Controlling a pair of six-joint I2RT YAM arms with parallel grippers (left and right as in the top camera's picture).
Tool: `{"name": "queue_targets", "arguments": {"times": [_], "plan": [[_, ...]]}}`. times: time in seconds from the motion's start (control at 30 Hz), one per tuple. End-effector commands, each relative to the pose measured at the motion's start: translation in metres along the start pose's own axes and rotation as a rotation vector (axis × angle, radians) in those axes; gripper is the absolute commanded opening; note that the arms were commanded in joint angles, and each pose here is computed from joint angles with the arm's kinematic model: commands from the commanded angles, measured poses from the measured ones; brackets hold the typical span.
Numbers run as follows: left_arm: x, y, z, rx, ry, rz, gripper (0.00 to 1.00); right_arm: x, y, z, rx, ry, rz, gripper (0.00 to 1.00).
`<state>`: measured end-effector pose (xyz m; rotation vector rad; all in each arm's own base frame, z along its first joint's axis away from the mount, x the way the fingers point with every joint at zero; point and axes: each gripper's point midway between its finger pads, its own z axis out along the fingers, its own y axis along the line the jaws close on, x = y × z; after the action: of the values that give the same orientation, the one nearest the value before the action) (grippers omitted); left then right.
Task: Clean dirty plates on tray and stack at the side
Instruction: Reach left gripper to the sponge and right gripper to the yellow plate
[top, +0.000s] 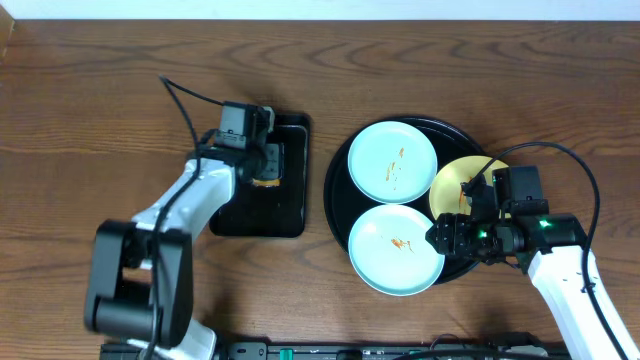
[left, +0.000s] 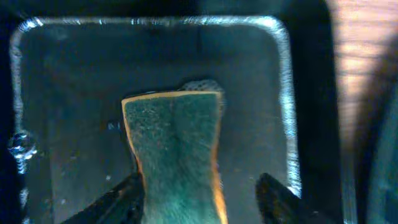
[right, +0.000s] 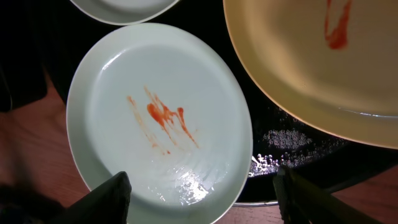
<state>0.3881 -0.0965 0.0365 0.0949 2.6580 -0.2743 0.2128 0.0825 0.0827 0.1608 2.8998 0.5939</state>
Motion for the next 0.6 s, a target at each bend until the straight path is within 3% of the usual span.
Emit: {"name": "queue_targets", "arguments": {"times": [0.0, 0.03, 0.27, 0.57], "plan": [[0.001, 0.010, 0.014, -0.046, 0.017, -0.007, 0.54, 0.004, 0.003, 0.002, -0.011, 0.013, 0.007, 0.73], [0.004, 0.010, 0.017, -0.048, 0.027, -0.008, 0.52, 0.004, 0.003, 0.002, -0.011, 0.013, 0.010, 0.73], [0.008, 0.011, 0.021, -0.050, 0.045, -0.010, 0.08, 0.001, 0.003, 0.002, -0.013, 0.004, 0.006, 0.72], [0.005, -0.001, -0.028, -0.012, 0.028, -0.032, 0.08, 0.006, -0.001, 0.007, -0.004, 0.019, 0.013, 0.63]]}}
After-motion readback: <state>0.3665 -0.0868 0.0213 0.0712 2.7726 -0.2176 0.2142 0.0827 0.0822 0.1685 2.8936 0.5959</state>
